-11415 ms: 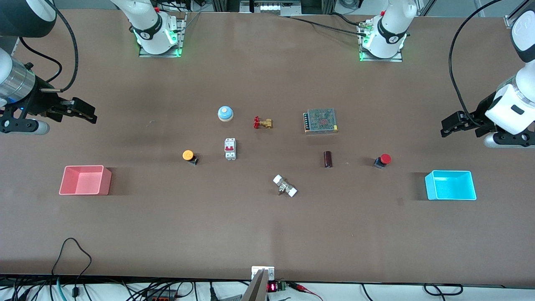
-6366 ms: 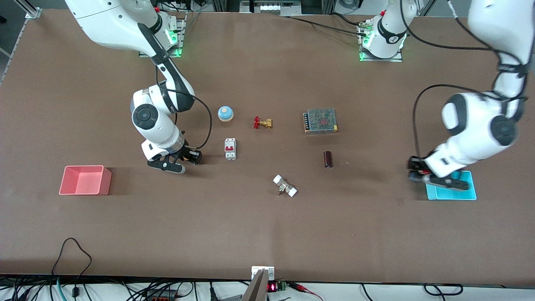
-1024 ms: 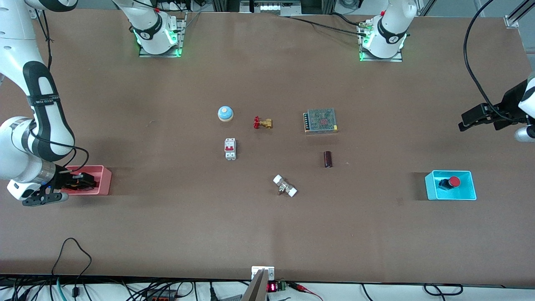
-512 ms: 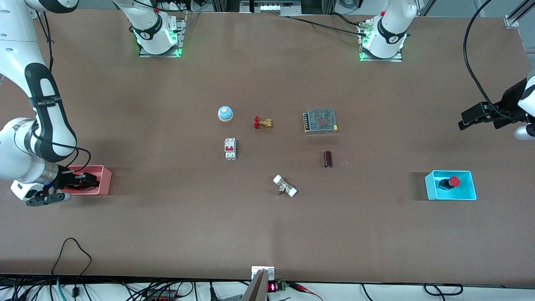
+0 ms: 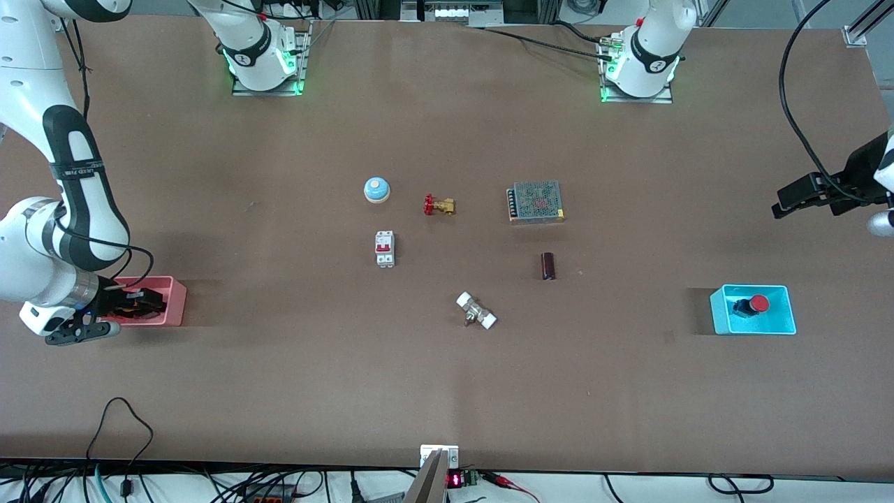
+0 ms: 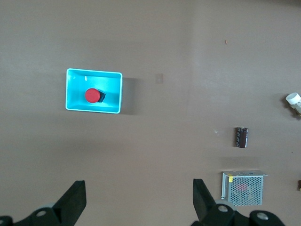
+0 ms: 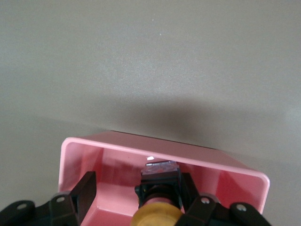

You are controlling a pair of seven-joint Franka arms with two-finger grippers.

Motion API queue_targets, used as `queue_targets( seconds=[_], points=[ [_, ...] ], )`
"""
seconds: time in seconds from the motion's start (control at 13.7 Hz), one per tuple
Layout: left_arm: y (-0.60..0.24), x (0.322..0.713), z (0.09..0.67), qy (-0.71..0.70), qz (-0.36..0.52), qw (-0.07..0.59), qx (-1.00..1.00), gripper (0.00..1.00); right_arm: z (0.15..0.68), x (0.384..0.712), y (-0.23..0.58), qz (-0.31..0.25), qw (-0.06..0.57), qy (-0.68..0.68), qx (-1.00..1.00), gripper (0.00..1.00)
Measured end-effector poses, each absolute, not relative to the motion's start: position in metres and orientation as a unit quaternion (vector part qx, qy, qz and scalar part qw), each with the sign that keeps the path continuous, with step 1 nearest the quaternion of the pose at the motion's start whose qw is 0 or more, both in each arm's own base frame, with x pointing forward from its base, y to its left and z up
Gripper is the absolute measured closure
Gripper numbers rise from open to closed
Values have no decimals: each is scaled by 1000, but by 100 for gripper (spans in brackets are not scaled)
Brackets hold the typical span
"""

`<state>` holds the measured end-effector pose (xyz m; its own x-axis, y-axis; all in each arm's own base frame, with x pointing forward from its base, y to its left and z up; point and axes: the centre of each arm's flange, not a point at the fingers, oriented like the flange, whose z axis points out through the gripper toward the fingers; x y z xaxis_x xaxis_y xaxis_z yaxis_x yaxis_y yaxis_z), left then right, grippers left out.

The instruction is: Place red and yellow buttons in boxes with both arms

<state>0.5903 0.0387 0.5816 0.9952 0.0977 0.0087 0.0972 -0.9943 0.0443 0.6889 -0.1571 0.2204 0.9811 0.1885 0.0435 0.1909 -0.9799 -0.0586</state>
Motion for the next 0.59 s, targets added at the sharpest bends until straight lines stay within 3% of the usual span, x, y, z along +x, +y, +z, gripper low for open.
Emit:
queue_targets(
  seconds=[0.59],
  points=[
    [24, 592, 580, 36, 5, 25, 999, 0, 220, 689, -158, -23, 44, -80, -996, 14]
  ],
)
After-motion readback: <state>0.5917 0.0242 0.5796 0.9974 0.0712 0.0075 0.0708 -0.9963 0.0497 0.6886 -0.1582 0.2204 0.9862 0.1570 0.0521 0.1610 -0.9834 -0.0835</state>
